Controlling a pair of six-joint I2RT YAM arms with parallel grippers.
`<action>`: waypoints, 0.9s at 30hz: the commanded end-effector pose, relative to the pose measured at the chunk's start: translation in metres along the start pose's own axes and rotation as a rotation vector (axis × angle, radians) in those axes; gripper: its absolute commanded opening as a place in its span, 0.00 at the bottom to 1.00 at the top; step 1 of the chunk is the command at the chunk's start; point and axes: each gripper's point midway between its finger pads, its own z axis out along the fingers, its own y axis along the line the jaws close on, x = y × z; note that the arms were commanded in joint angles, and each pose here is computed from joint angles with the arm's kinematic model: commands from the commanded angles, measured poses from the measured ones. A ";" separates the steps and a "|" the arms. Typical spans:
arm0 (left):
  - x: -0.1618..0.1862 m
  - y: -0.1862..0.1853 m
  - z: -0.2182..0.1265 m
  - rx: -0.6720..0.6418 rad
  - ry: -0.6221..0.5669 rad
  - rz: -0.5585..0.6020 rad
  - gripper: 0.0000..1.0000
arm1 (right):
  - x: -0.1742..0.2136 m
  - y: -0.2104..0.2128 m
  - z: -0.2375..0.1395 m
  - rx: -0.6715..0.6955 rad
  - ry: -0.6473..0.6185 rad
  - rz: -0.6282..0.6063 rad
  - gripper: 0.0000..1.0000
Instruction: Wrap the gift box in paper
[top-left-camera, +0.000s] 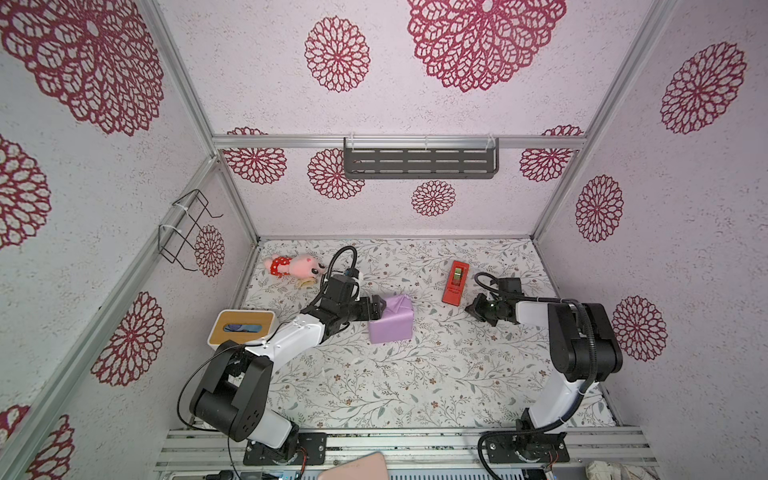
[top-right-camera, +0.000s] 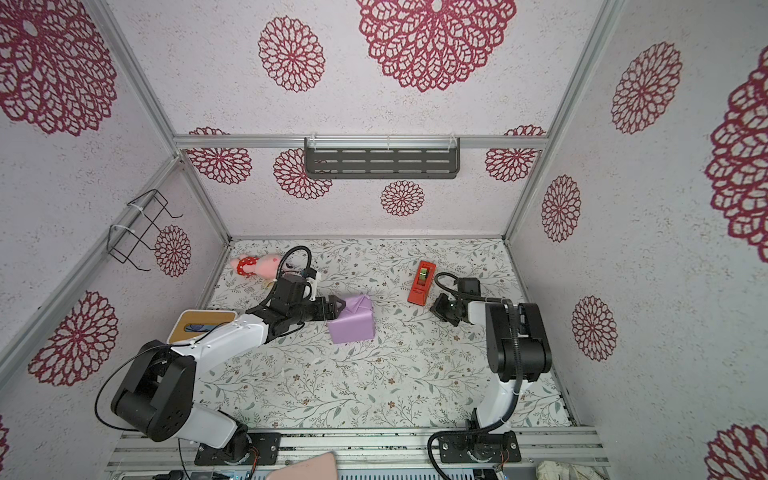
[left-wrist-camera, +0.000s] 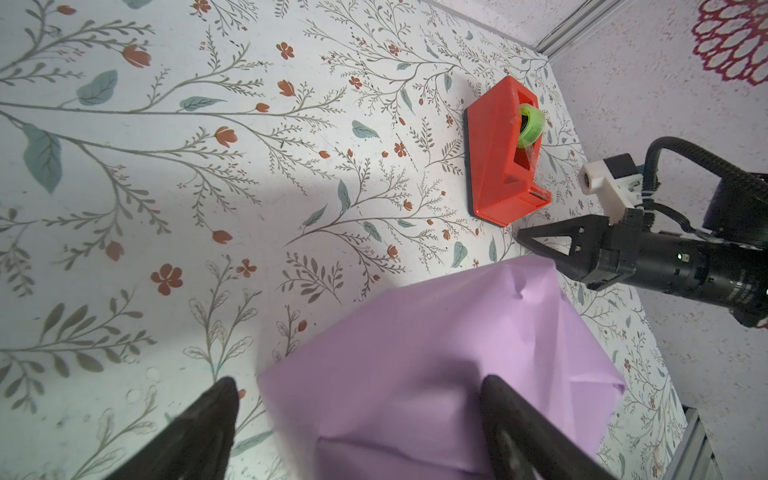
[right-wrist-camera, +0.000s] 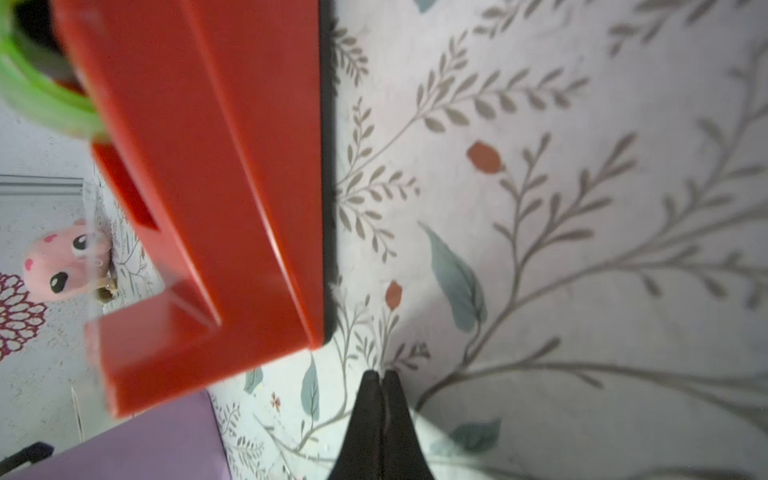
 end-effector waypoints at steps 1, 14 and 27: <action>0.046 0.033 0.009 -0.124 0.155 -0.003 0.92 | 0.011 0.075 -0.051 -0.183 -0.046 -0.171 0.00; 0.046 0.033 0.008 -0.128 0.152 -0.002 0.93 | 0.132 0.271 -0.072 -0.538 0.131 -0.549 0.00; 0.043 0.031 0.008 -0.119 0.147 -0.003 0.92 | 0.136 0.273 -0.031 -0.481 0.175 -0.598 0.00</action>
